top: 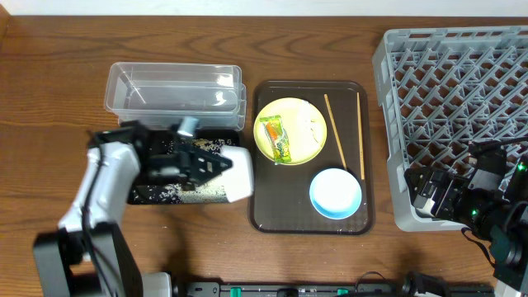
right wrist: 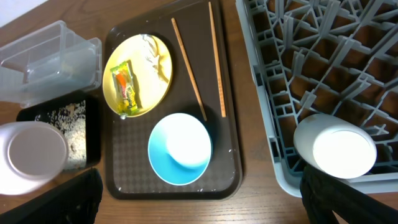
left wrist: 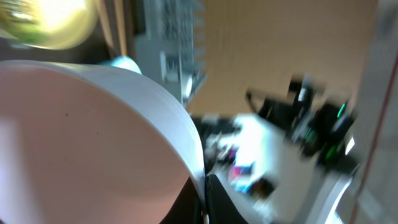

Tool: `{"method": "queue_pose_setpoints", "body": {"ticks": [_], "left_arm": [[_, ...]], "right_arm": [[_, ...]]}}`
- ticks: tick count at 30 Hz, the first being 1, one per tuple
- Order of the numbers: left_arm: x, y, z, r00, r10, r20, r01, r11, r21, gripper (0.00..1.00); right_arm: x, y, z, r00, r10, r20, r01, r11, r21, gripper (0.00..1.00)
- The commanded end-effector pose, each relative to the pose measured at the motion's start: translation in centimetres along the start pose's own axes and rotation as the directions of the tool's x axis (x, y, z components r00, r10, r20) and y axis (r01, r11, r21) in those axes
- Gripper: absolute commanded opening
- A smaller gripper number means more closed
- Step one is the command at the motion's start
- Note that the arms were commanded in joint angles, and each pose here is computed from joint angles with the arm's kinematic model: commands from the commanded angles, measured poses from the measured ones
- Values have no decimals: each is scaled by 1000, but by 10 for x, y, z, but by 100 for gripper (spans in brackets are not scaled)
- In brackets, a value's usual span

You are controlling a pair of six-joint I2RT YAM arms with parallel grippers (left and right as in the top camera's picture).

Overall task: Sort waste into correct bins and load items into the dishwasher rack
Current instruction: 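Tip the pink bowl over the black tray to dump the rice, then set the emptied pink bowl back on the brown tray, then grasp the snack wrapper on the yellow plate with the left gripper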

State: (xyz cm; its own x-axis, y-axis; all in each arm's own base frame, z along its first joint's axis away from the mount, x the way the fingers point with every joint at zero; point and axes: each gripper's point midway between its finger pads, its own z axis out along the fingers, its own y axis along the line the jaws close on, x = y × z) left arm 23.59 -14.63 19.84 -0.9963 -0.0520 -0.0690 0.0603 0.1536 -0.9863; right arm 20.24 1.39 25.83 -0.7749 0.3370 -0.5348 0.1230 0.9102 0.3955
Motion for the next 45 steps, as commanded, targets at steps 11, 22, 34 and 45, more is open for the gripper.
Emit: {"method": "queue_pose_setpoints", "body": {"ticks": [11,22,34,45], "left_arm": [[24,67,87,976,120,-183,-214,695,-686,6],[48,111,130,930,245,-273,-351,379,-856,15],[6,23,144,862,405,-304,-468,410,-783,74],[-88,85,101,901,390,-189,-323,316,-892,75]], "right_arm": [[-2,0,-2,1000,-7,9,7,1000,1,99],[-4,0,-2,1000,-11,18,11,1000,1,99],[-4,0,-2,1000,-12,19,12,1000,1,99],[-4,0,-2,1000,-11,19,11,1000,1,99]]}}
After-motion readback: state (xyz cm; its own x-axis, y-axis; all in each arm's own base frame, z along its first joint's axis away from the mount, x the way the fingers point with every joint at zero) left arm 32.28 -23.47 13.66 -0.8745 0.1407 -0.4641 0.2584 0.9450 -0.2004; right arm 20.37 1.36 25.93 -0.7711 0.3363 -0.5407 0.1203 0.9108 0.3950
